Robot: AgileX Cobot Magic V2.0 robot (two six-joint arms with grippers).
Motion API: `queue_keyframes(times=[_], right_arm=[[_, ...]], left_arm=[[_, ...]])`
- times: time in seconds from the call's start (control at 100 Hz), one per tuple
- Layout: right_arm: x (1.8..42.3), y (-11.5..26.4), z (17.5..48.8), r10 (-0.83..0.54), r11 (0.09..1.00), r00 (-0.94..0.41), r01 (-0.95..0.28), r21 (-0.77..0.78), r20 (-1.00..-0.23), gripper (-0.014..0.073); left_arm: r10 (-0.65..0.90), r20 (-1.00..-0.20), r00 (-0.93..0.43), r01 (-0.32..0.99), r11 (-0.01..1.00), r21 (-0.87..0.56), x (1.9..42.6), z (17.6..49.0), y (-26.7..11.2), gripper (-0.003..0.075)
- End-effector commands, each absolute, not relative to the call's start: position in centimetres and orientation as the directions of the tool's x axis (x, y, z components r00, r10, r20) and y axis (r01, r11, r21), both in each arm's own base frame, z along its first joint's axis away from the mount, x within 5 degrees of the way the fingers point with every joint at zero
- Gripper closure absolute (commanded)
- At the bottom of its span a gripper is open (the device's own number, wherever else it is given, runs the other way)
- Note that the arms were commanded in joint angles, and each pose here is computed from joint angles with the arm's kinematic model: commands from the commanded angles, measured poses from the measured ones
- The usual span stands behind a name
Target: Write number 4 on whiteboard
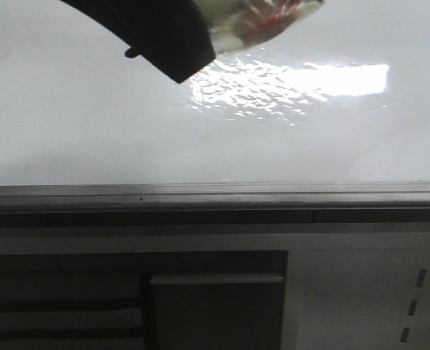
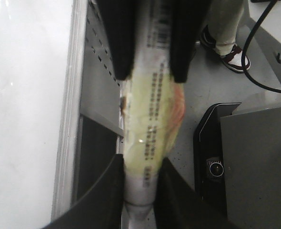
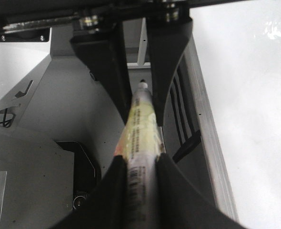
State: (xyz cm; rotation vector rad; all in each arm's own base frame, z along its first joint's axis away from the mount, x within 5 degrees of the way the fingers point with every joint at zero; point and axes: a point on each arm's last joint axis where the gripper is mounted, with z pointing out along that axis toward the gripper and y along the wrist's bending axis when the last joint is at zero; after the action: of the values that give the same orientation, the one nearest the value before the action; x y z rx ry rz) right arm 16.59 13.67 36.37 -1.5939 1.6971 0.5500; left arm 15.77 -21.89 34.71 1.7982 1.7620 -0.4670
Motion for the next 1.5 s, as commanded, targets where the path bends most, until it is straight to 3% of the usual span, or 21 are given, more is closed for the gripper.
queue_keyframes(times=[0.0, 0.09, 0.14, 0.41, 0.53, 0.74, 0.93, 1.2, 1.32, 1.43, 1.49], right_arm=[[16.3, 13.8, 37.9, -0.617, 0.143, 0.072, -0.969, -0.201, -0.784, 0.0648], [16.1, 13.6, 38.5, -0.608, 0.178, 0.047, -0.965, -0.194, -0.792, 0.0648], [15.9, 13.3, 38.9, -0.614, 0.214, 0.026, -0.957, -0.198, -0.789, 0.0647], [14.9, 10.3, 40.7, -0.577, 0.547, -0.202, -0.815, -0.191, -0.791, 0.0641], [14.8, 9.2, 40.0, -0.441, 0.720, -0.349, -0.688, -0.094, -0.827, 0.0641], [14.8, 9.1, 38.4, -0.426, 0.735, -0.365, -0.673, -0.082, -0.828, 0.0641], [15.6, 9.6, 38.6, -0.390, 0.746, -0.381, -0.664, -0.045, -0.838, 0.0641], [18.9, 11.6, 38.9, -0.486, 0.713, -0.540, -0.700, 0.046, -0.687, 0.0641], [20.2, 12.3, 39.4, -0.442, 0.722, -0.520, -0.690, 0.054, -0.731, 0.0641], [20.8, 12.8, 37.9, -0.307, 0.755, -0.508, -0.645, 0.120, -0.805, 0.0641], [21.1, 12.8, 36.7, -0.281, 0.768, -0.519, -0.626, 0.136, -0.807, 0.0641]], left_arm=[[0.730, -0.675, 0.106, 0.972, 0.066, 0.224, 15.7, 36.8, -22.0, 0.0476], [0.723, -0.684, 0.098, 0.964, 0.104, 0.247, 16.1, 37.3, -21.4, 0.0323], [0.717, -0.695, 0.052, 0.954, 0.170, 0.247, 16.4, 37.9, -20.7, 0.0283], [0.579, -0.806, -0.126, 0.857, 0.473, 0.205, 15.3, 41.5, -13.9, 0.0279], [0.492, -0.845, -0.211, 0.797, 0.587, 0.142, 13.5, 41.0, -11.0, 0.0279], [0.310, -0.918, -0.247, 0.709, 0.704, 0.047, 11.4, 37.3, -8.6, 0.0279], [0.277, -0.933, -0.231, 0.677, 0.734, 0.050, 11.4, 35.8, -8.3, 0.0279], [0.280, -0.929, -0.240, 0.676, 0.735, 0.047, 11.7, 35.6, -8.4, 0.0279], [0.281, -0.929, -0.242, 0.676, 0.735, 0.046, 11.8, 35.6, -8.4, 0.0279], [0.281, -0.929, -0.242, 0.676, 0.735, 0.046, 11.8, 35.6, -8.4, 0.0279], [0.281, -0.929, -0.242, 0.676, 0.735, 0.046, 11.8, 35.6, -8.4, 0.0279]])
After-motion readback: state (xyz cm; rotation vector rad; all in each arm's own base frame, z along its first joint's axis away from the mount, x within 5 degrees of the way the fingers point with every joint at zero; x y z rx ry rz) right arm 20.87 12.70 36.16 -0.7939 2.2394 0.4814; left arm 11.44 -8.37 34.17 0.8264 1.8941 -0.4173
